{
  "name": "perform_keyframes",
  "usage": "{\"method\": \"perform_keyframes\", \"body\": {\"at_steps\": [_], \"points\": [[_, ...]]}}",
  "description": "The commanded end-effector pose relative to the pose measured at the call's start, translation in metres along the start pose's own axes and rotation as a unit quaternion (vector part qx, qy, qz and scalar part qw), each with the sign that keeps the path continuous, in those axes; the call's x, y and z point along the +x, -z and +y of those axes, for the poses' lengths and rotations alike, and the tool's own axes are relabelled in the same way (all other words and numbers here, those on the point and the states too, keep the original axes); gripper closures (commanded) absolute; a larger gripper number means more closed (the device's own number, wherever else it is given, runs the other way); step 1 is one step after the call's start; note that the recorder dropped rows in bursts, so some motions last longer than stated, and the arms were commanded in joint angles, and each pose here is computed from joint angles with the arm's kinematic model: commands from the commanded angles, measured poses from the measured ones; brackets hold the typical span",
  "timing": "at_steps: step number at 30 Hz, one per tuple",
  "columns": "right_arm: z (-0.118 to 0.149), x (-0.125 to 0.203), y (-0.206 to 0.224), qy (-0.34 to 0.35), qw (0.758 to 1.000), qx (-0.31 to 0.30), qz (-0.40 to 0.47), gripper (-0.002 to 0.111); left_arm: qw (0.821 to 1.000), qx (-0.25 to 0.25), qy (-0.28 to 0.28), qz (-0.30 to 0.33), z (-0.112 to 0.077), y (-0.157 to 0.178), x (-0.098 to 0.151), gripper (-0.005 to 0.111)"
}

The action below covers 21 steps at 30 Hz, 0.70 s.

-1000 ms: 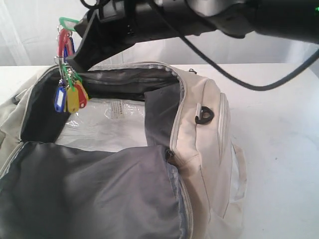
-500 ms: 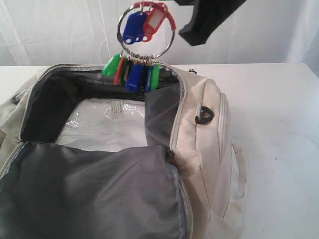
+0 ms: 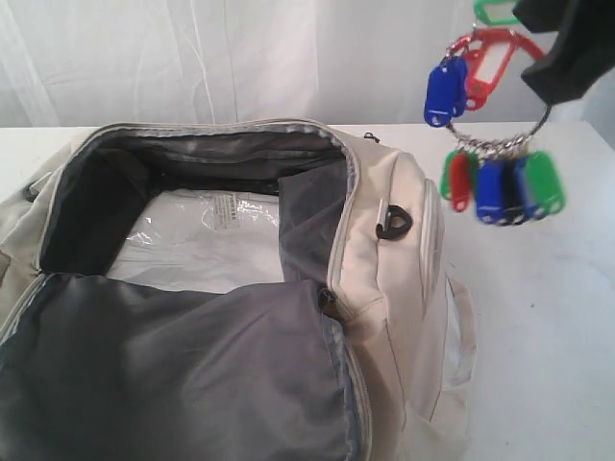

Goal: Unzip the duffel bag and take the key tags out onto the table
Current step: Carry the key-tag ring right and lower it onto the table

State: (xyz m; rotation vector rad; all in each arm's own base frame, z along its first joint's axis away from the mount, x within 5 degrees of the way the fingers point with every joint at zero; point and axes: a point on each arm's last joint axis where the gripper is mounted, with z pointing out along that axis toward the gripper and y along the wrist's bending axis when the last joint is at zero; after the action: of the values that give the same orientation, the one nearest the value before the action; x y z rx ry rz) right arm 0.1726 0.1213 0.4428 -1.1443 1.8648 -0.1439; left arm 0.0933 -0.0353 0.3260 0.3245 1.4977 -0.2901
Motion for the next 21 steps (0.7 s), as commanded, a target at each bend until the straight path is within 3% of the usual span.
{"method": "perform_keyframes", "body": {"at_steps": [1, 8, 21], "points": [[0.0, 0.024, -0.004, -0.02, 0.998, 0.022, 0.048, 0.108, 1.0, 0.007, -0.008, -0.002, -0.002, 0.002, 0.0, 0.096], [0.007, 0.056, -0.005, -0.029, 0.995, 0.04, 0.087, 0.108, 1.0, 0.006, -0.009, -0.002, -0.002, 0.002, 0.0, 0.096], [0.039, 0.097, -0.037, -0.043, 0.989, 0.008, 0.14, 0.108, 1.0, 0.012, -0.009, -0.002, -0.003, 0.002, 0.0, 0.096]]}}
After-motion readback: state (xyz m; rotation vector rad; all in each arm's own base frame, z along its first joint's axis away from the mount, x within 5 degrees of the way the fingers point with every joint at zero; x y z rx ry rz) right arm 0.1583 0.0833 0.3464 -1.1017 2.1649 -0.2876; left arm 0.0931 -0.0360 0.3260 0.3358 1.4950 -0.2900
